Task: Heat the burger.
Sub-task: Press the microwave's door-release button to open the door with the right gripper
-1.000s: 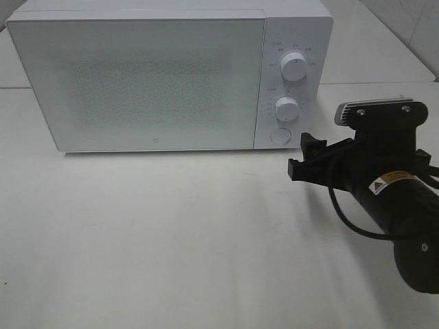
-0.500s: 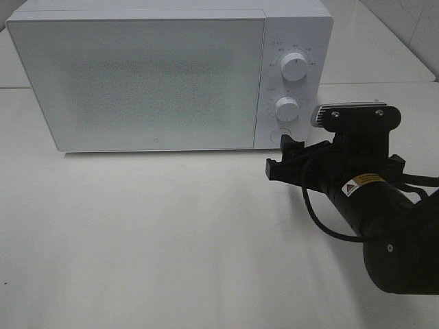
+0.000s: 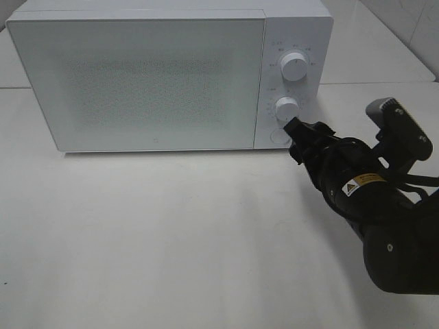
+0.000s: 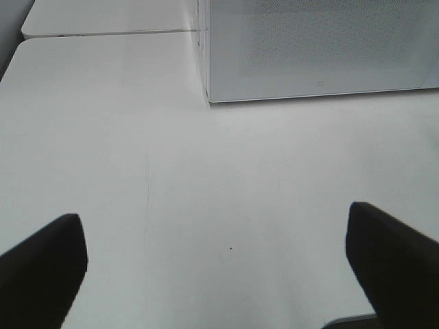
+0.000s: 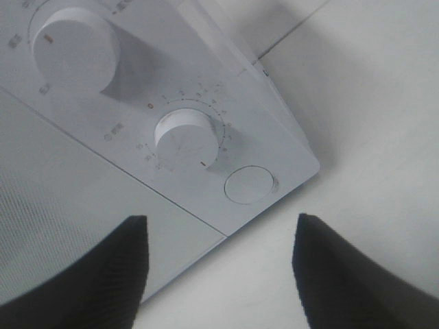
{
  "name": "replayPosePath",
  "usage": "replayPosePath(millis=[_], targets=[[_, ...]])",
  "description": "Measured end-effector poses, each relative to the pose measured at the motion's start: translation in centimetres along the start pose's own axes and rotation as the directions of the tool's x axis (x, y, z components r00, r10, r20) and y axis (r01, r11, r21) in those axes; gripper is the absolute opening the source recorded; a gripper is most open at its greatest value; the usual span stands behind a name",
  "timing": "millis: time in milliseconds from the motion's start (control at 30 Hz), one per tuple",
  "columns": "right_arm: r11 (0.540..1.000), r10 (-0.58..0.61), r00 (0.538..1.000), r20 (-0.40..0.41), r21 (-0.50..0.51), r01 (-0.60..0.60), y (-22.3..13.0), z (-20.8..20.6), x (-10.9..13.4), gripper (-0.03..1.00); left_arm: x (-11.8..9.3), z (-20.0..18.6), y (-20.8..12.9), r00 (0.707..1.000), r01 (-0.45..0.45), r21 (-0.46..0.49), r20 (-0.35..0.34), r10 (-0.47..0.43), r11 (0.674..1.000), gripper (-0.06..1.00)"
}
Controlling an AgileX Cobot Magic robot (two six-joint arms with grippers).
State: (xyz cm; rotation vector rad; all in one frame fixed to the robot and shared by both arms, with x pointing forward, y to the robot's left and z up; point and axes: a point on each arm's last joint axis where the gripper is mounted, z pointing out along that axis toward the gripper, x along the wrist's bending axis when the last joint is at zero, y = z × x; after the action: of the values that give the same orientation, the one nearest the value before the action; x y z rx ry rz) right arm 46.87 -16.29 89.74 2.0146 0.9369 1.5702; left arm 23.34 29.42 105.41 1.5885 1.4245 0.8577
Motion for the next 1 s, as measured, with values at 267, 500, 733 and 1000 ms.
replayPosePath(millis=[267,500,733,1000], targets=[[0.858,0.513,0.858,0.002,-0.001,-0.513,0.0,0.0,0.0,0.44,0.0,0.0,0.0,1.0,0.0,0.0,0.0,0.0,1.0,0.96],[0.733,0.677,0.732,0.078,0.011,-0.68,-0.6,0.0,-0.5,0.2,0.0,0.0,0.0,1.0,0.0,0.0,0.0,0.0,1.0,0.96],[0.696,0.712,0.693,0.112,0.011,-0.718,-0.8,0.0,-0.6,0.02,0.0,0.0,0.0,1.0,0.0,0.0,0.0,0.0,1.0,0.96],[0.69,0.716,0.685,0.135,0.011,-0.724,-2.2,1.8,-0.1,0.0,0.0,0.0,0.0,1.0,0.0,0.0,0.0,0.0,1.0,0.96]])
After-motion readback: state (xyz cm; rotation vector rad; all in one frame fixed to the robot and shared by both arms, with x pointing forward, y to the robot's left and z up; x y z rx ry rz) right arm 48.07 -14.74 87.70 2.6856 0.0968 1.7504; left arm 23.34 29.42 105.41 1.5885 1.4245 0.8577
